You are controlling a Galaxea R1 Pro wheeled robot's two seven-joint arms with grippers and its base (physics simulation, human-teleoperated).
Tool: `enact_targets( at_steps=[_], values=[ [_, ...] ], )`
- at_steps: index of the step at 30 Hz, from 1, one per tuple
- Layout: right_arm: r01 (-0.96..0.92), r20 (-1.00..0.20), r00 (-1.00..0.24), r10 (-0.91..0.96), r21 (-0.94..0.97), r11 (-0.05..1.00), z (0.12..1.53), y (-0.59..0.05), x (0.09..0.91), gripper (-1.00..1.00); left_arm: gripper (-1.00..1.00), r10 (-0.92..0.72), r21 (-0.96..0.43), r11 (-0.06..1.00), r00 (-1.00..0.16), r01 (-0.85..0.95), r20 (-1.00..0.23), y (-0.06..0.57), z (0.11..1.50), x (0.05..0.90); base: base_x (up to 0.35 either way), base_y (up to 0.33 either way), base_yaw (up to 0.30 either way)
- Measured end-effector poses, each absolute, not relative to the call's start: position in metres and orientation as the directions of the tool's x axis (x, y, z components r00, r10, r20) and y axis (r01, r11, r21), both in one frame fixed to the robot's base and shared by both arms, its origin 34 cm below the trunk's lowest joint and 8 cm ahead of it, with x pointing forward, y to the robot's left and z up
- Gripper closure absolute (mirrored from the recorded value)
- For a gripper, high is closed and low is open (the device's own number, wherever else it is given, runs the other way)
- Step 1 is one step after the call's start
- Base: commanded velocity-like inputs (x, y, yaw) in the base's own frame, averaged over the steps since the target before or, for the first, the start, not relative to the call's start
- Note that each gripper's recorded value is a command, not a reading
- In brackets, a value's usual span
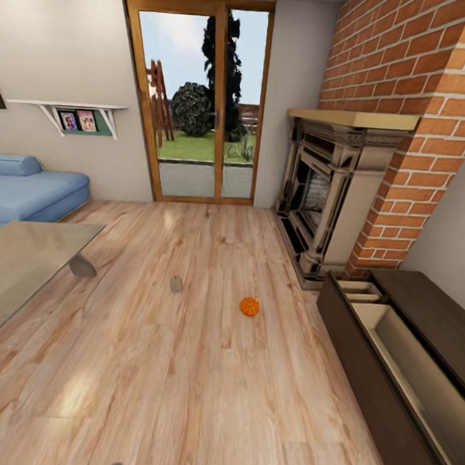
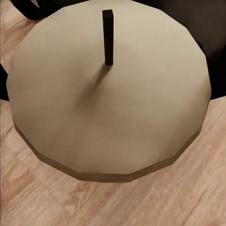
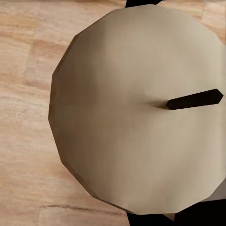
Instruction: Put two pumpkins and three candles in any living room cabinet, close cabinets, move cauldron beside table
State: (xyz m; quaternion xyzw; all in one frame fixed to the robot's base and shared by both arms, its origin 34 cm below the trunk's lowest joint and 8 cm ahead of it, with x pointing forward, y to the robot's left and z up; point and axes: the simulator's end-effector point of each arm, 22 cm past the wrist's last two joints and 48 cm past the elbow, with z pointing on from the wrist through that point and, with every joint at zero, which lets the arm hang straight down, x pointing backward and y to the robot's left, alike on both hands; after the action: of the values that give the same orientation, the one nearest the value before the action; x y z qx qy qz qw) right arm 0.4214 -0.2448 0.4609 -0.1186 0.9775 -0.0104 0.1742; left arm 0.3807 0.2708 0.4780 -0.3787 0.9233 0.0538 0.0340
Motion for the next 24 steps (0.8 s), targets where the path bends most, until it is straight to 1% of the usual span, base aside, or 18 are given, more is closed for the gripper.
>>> enact_targets(
  at_steps=[24],
  values=[
    [-0.227, -0.338, -0.911, -0.234, -0.061, 0.972, 0.4609, -0.2448, 0.4214, 1.00, 1.00, -0.696, 0.074, 0.707, -0.711, -0.703, -0.103, 0.2708, 0.4779, 0.3805, 0.336, 0.000, 0.000]
  ],
)
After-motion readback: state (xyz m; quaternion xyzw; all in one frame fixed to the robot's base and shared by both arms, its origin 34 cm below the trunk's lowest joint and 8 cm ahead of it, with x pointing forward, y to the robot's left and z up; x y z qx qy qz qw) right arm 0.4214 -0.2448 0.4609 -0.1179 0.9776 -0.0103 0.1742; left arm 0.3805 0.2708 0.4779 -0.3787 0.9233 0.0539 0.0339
